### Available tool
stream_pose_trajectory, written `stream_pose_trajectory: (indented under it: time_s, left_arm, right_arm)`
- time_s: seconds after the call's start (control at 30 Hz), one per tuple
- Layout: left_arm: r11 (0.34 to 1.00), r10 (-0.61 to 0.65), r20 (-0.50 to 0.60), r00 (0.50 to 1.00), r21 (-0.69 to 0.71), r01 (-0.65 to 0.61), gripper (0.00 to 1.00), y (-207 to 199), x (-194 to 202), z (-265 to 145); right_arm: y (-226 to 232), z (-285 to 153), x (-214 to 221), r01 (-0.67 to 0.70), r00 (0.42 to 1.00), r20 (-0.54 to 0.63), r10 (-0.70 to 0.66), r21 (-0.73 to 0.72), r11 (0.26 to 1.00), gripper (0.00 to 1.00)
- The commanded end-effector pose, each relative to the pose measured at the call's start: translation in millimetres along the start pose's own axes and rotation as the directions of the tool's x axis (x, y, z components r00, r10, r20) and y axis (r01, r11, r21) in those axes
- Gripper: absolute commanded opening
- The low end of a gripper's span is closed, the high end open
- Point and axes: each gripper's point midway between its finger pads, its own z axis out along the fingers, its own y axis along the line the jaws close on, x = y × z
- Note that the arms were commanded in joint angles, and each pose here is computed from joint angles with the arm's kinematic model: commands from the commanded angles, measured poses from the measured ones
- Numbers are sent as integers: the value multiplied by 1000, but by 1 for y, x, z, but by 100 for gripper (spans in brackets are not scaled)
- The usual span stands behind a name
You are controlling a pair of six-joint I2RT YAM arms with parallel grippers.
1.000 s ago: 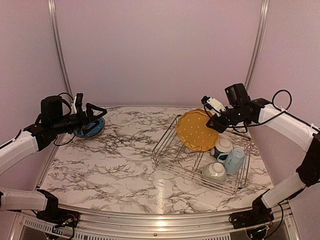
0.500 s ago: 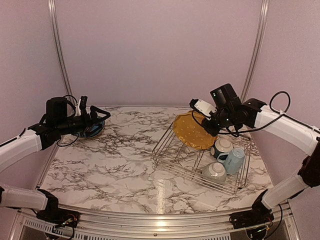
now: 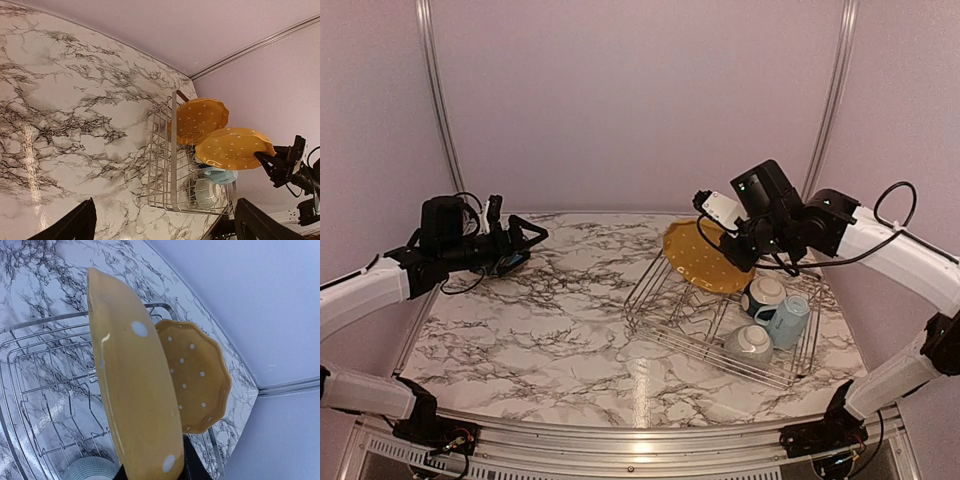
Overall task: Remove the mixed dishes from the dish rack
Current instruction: Grab the plate from the dish rack, then pass from the right arm to the left
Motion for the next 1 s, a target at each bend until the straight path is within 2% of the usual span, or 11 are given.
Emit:
stream_pose_trajectory:
  time_s: [0.0,0.13,0.2,0.27,0.43,0.57,0.73,0.8,0.97]
  left_arm:
    - [999,40,17,999,25,-41,99,-16,-12,7]
    - [998,55,6,998,26,-55,99,-22,-14,13]
    - [998,58,-3,998,31,-58,99,-24,-13,16]
    - [997,60,-8,998,39,-59,99,-28,-11,19]
    - [995,57,11,998,83,-58,99,-45,-8,24]
    - [982,28,17,999,186,-31,99,-74,1,32]
    - [941,26,-39,999,338,-11,99,-122,36,51]
    - [932,30,-74,997,361,-2,98,-132,51,61]
    - [911,31,-136,990,411,28,95,-157,79,80]
  right_arm:
    - [-29,-48,-39,-222,962,165,216,20,975,0]
    - [-27,-70,-47,-316,914,229,336,-122,941,0]
    - [-31,-74,-45,-377,877,222,426,-229,897,0]
    - [-32,-76,-42,-444,830,173,530,-369,816,0]
    - [-43,-71,-37,-569,705,90,704,-520,637,0]
    - [-43,-65,-37,-570,600,15,800,-694,440,0]
    - [-31,-70,-52,-479,479,-79,874,-858,185,0]
    - [-29,-66,-54,-460,457,-93,885,-876,146,0]
    - [-19,-59,-63,-471,461,-98,882,-870,149,0]
